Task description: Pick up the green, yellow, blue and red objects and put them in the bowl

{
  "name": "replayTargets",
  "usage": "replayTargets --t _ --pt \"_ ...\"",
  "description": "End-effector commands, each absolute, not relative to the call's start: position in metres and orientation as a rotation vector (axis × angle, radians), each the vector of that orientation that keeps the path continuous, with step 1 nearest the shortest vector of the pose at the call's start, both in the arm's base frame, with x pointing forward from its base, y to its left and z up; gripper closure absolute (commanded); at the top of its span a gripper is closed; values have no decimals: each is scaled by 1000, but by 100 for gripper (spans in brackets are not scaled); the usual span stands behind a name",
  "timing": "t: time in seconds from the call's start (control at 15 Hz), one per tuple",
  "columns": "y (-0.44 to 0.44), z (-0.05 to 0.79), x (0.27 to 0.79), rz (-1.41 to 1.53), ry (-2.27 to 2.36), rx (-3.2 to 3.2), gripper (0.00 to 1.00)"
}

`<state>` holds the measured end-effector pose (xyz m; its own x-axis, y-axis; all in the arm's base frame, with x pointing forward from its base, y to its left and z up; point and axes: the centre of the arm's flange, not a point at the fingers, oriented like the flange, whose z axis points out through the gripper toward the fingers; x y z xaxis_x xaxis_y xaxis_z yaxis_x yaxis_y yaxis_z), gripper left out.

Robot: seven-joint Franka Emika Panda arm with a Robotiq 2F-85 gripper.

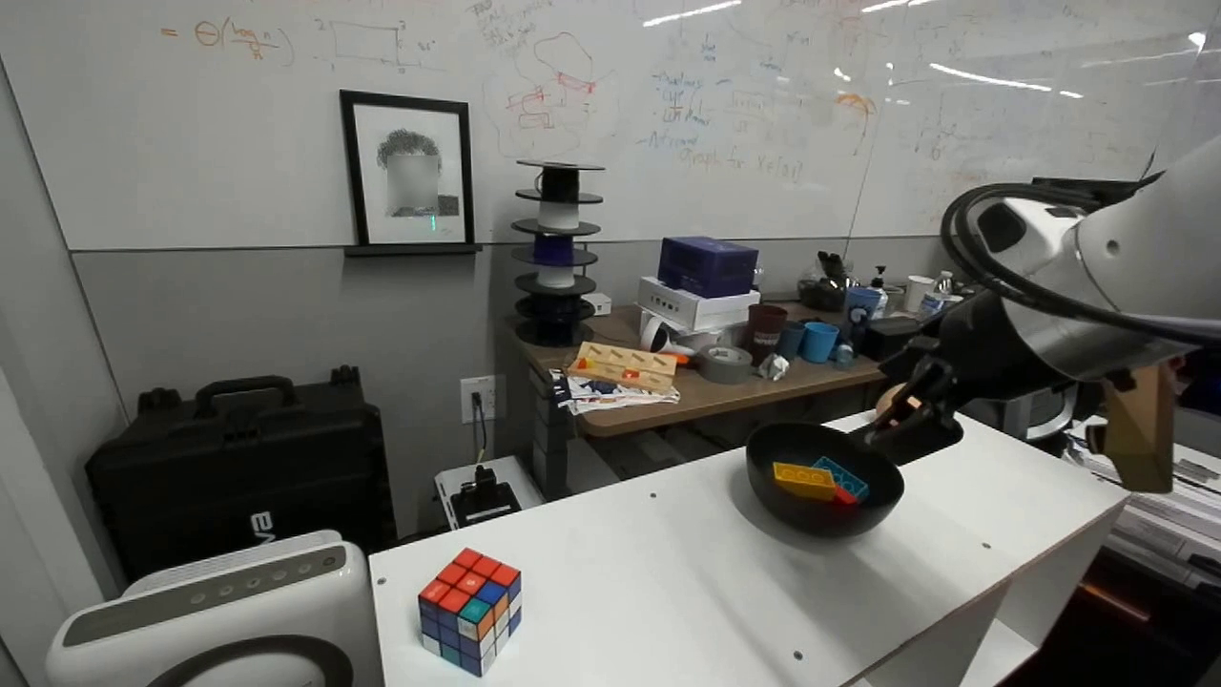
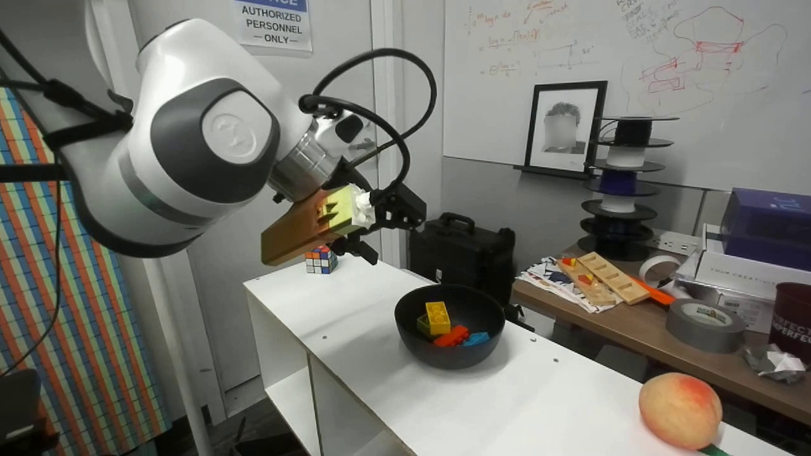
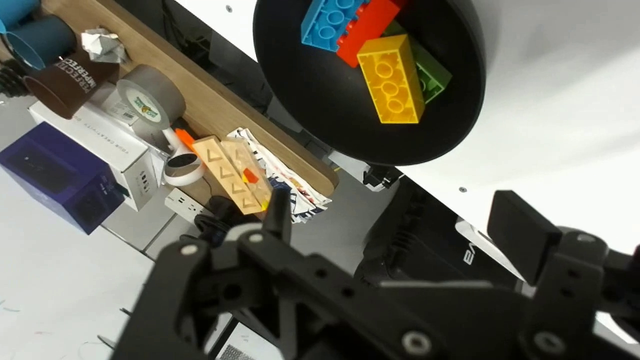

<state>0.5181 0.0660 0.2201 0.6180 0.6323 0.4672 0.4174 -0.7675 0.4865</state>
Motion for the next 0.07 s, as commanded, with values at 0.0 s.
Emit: replayTargets --t 0.0 --pt "61 221 519 910 838 2514 0"
